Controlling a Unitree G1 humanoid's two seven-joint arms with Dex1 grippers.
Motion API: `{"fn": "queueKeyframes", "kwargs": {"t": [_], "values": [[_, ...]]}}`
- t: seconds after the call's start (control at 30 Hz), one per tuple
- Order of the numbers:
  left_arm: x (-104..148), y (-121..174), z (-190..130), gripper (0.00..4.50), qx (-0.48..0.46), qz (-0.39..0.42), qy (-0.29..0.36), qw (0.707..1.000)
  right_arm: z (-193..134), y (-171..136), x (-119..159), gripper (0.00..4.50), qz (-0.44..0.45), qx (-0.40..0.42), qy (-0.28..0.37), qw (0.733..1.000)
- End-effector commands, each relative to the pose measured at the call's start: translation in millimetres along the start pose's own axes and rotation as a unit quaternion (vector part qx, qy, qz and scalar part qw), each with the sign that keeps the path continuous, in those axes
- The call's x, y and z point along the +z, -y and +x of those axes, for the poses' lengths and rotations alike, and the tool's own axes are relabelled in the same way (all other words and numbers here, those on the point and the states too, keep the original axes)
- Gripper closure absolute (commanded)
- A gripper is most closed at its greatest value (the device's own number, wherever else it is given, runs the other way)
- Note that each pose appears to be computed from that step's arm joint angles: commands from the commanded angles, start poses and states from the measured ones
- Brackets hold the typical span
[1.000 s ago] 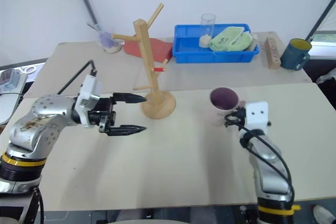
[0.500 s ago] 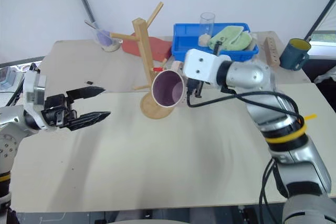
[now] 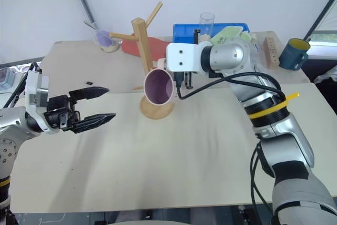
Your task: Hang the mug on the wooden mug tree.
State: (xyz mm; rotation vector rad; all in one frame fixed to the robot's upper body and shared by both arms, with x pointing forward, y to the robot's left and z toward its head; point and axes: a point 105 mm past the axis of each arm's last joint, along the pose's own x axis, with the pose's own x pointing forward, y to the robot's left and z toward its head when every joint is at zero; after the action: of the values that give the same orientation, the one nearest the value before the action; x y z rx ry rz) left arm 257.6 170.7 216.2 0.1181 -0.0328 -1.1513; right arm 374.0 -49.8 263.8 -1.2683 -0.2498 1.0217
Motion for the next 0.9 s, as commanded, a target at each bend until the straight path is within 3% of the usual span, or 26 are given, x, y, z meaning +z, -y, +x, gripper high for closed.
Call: {"fn": "queueKeyframes", "kwargs": {"t": [0.03, 0.07, 0.37, 0.5, 0.73, 0.9], "values": [[9.3, 2.5, 3.3, 0.0, -0.006, 0.014, 0.011, 1.0, -0.5, 8.2, 5.4, 4.48, -0.024, -0.005, 0.001, 1.0], [9.2, 2.3, 3.7, 0.0, -0.006, 0.014, 0.012, 1.0, 0.3, 7.9, 4.3, 4.48, -0.025, -0.005, 0.0, 1.0], [9.1, -1.4, 3.5, 0.0, -0.002, 0.012, 0.022, 1.0, -13.5, 12.3, 8.4, 1.44, -0.028, -0.001, 0.016, 0.999], [2.9, -12.6, 1.5, 0.0, 0.034, 0.013, -0.021, 0.999, -39.0, 21.6, 12.5, 1.44, 0.002, -0.007, 0.036, 0.999], [0.1, -24.5, -10.3, 0.0, 0.09, 0.057, -0.098, 0.99, -96.9, 17.9, 14.2, 1.44, 0.138, 0.011, 0.111, 0.984], [14.4, -29.8, -13.1, 0.0, 0.096, 0.059, -0.068, 0.991, -119.6, 7.4, 15.0, 1.44, 0.201, 0.017, 0.125, 0.971]]}}
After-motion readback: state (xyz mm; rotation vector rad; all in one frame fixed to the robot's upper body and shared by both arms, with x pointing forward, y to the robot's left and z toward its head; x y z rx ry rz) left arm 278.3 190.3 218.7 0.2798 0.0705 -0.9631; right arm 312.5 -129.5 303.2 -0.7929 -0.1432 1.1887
